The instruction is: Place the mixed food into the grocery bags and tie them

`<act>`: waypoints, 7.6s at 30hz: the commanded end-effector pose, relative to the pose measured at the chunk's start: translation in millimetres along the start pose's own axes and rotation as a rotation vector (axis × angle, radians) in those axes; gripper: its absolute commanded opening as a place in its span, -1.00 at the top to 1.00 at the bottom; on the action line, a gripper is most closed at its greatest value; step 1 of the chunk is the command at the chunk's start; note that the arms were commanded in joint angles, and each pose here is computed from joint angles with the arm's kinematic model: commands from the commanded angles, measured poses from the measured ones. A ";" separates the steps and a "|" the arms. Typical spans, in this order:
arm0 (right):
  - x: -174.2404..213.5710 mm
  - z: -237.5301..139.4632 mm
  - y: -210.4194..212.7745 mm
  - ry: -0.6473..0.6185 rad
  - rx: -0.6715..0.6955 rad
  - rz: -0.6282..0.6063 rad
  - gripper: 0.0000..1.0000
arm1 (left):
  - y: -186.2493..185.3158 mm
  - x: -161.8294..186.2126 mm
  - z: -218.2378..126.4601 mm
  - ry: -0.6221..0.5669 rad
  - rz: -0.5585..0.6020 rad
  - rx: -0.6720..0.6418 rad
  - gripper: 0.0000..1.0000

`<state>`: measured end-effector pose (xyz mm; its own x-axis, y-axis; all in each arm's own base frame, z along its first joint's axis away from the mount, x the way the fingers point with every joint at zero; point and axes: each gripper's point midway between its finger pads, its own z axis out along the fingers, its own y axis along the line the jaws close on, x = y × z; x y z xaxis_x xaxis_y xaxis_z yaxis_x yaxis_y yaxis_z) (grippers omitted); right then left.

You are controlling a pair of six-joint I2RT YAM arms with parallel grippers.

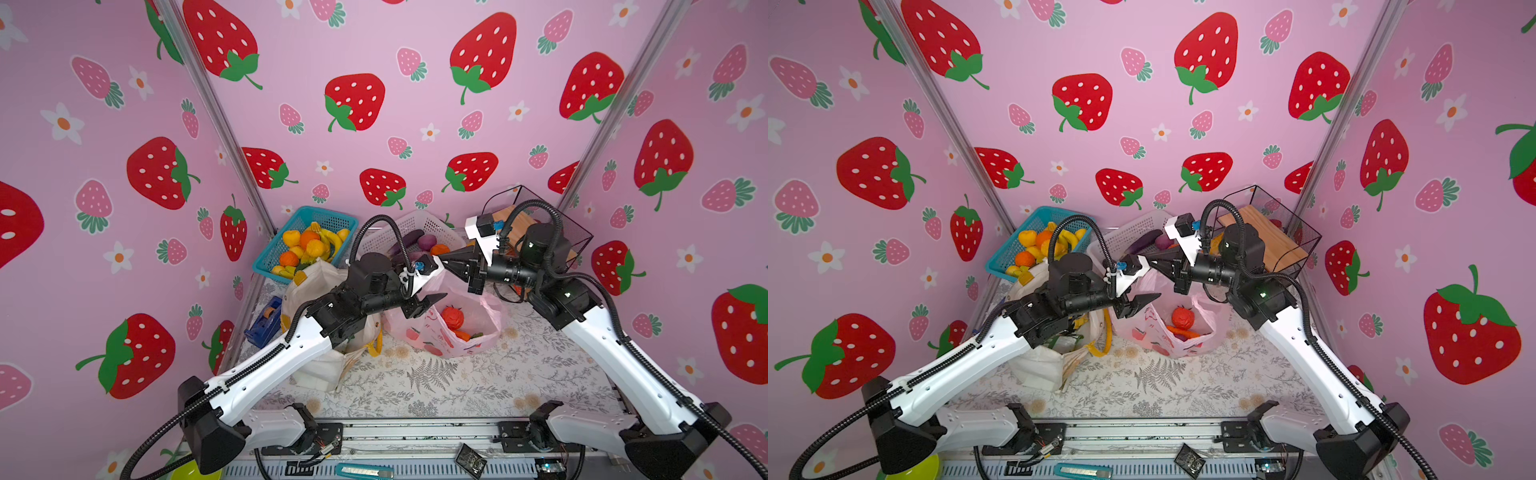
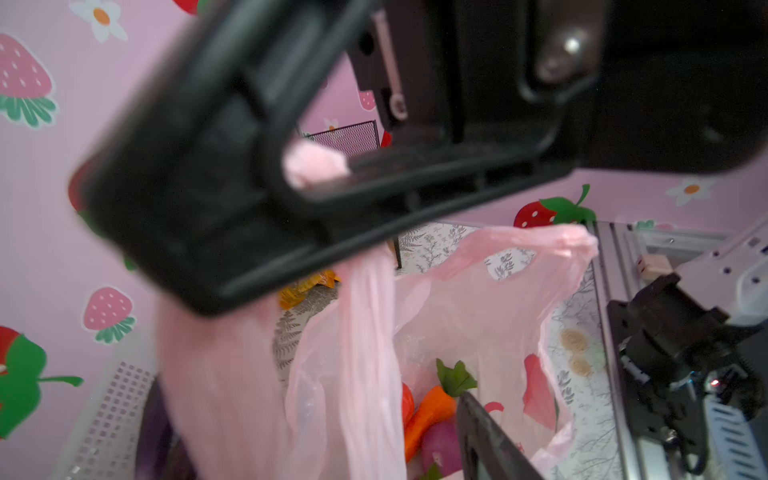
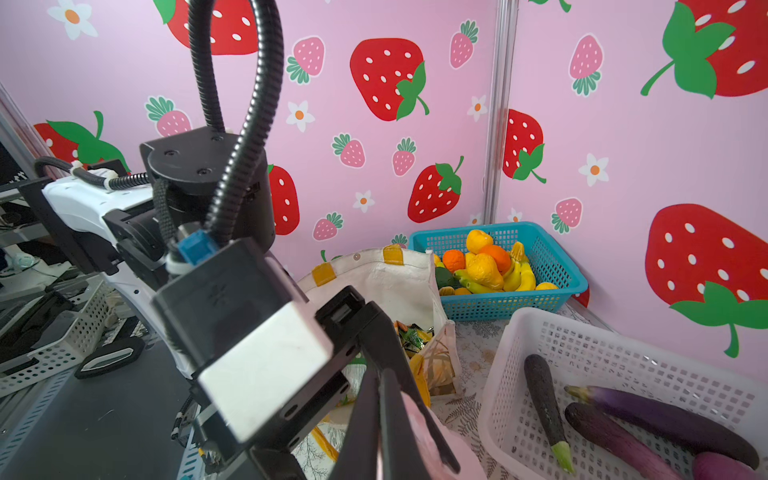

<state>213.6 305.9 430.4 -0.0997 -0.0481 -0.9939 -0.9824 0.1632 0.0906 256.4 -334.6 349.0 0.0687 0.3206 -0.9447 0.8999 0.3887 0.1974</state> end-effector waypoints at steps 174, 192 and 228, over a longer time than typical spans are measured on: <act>132.1 47.4 -9.0 0.015 0.658 -0.070 -0.82 | 69.9 -31.2 -34.8 -0.232 -0.676 -0.127 1.00; 37.7 -66.8 50.0 0.049 0.480 -0.291 -0.94 | 138.1 -5.9 -48.2 -0.157 -0.680 -0.204 1.00; 137.5 -98.8 -114.5 -0.143 0.775 0.153 0.73 | 167.1 20.0 -127.5 -0.280 -0.767 -0.613 -0.29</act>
<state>292.2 187.0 267.7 -0.1995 0.0432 -0.9790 -0.5849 0.7963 0.1543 359.4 -183.8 376.2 -0.3857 -0.2891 -0.8762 0.4699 0.7557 -0.4562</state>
